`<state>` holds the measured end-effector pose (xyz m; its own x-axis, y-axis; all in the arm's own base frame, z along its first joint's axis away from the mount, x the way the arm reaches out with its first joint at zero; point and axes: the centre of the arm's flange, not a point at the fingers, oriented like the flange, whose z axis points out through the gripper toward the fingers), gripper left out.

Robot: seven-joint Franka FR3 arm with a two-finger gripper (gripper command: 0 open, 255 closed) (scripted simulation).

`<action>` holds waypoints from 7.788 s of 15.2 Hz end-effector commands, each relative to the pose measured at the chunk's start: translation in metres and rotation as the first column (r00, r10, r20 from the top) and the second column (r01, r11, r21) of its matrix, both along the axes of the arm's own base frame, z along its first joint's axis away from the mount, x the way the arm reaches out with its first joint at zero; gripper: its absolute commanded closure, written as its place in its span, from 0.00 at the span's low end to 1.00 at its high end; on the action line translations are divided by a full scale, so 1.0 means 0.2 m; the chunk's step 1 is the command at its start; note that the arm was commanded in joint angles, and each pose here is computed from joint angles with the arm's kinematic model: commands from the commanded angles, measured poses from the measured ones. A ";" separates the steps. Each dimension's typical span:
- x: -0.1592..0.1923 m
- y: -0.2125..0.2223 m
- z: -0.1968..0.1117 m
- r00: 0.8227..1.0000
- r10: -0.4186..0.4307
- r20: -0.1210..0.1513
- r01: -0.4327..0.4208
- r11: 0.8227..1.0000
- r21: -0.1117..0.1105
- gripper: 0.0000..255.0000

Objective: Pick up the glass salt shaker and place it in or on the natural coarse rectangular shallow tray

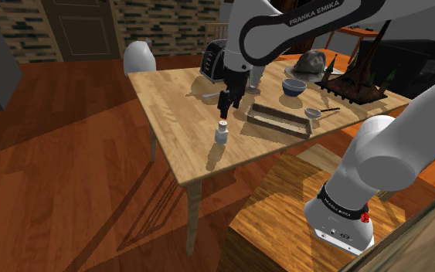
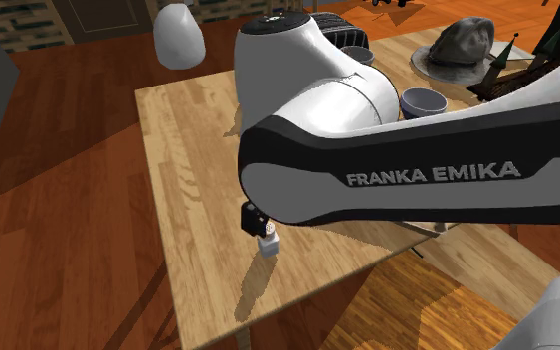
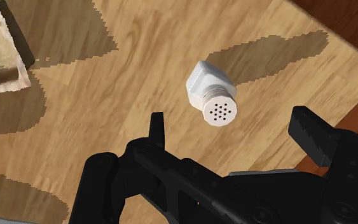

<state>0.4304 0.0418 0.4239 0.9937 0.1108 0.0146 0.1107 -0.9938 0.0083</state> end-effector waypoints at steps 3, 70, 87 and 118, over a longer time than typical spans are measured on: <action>0.07 0.04 -0.12 1.000 0.003 0.006 -0.003 1.000 0.002 0.00; -0.39 -1.18 0.53 1.000 0.003 0.006 -0.003 1.000 0.002 1.00; -0.51 -1.48 0.23 1.000 0.003 0.006 -0.003 1.000 0.002 1.00; -0.51 -1.48 0.24 1.000 0.003 0.006 -0.003 1.000 0.002 0.00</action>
<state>0.3282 -0.2547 0.4714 0.9933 0.1137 0.0206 0.1136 -0.9935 0.0076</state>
